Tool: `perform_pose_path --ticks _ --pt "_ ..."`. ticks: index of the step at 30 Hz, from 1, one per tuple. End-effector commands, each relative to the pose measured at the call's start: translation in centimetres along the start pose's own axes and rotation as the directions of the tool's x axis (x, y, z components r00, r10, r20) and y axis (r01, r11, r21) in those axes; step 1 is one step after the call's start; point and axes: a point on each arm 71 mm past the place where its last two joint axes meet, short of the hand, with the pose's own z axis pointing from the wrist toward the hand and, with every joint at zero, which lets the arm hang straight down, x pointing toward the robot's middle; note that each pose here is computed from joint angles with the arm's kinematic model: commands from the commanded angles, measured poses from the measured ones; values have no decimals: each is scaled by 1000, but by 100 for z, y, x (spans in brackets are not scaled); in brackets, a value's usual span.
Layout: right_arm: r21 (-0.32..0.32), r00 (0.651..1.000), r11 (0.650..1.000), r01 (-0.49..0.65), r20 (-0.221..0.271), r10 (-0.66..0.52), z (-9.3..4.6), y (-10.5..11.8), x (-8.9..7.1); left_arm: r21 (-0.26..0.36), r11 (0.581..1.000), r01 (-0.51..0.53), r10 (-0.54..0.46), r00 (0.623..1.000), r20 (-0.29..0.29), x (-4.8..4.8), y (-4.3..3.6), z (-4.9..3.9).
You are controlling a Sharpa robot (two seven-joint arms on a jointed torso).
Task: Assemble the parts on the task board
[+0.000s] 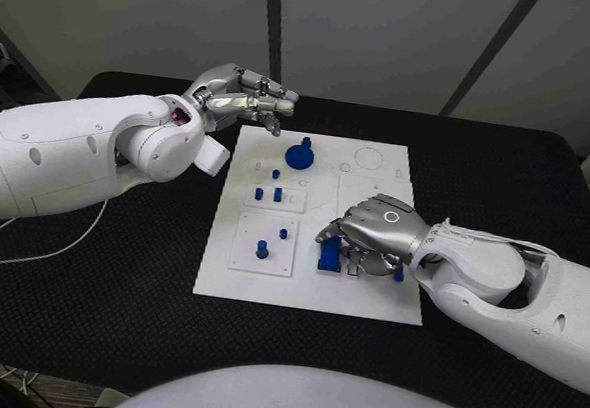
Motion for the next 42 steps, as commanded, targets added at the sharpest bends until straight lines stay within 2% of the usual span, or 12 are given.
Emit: perform_pose_path --ticks 1,11,16,18,23,25,28,31,35,37,42 --pt "3 1000 1000 4 -15 -4 4 3 8 5 1000 4 -4 1000 -6 7 -11 4" --pt "1 1000 1000 13 -8 -13 -11 10 -3 5 1000 3 -3 1000 -6 4 -11 3" --pt "-1 999 1000 22 27 -22 -40 19 -35 5 1000 4 -4 1000 -6 4 -11 3" --pt "-4 998 1000 25 63 -25 -64 25 -66 5 1000 4 -4 1000 -7 5 -11 3" --pt "-8 979 1000 -14 202 16 -162 25 -180 6 1000 4 -4 1000 -6 3 -10 3" --pt "8 955 994 -105 279 99 -243 -19 -239 6 1000 4 -4 1000 -5 1 -9 3" --pt "52 919 972 -228 342 197 -361 -112 -278 7 1000 4 -4 1000 -5 2 -8 3" --pt "140 882 920 -366 368 295 -504 -257 -260 7 1000 3 -3 1000 -3 -1 -6 1" --pt "298 839 804 -514 369 400 -756 -478 -168 11 1000 1 -1 1000 2 -9 -10 -8" --pt "369 824 746 -555 368 431 -884 -558 -126 14 1000 1 -1 1000 5 -10 -12 -12" --pt "499 809 636 -588 360 465 -1117 -659 -56 17 1000 0 0 1000 7 -6 -18 -15"
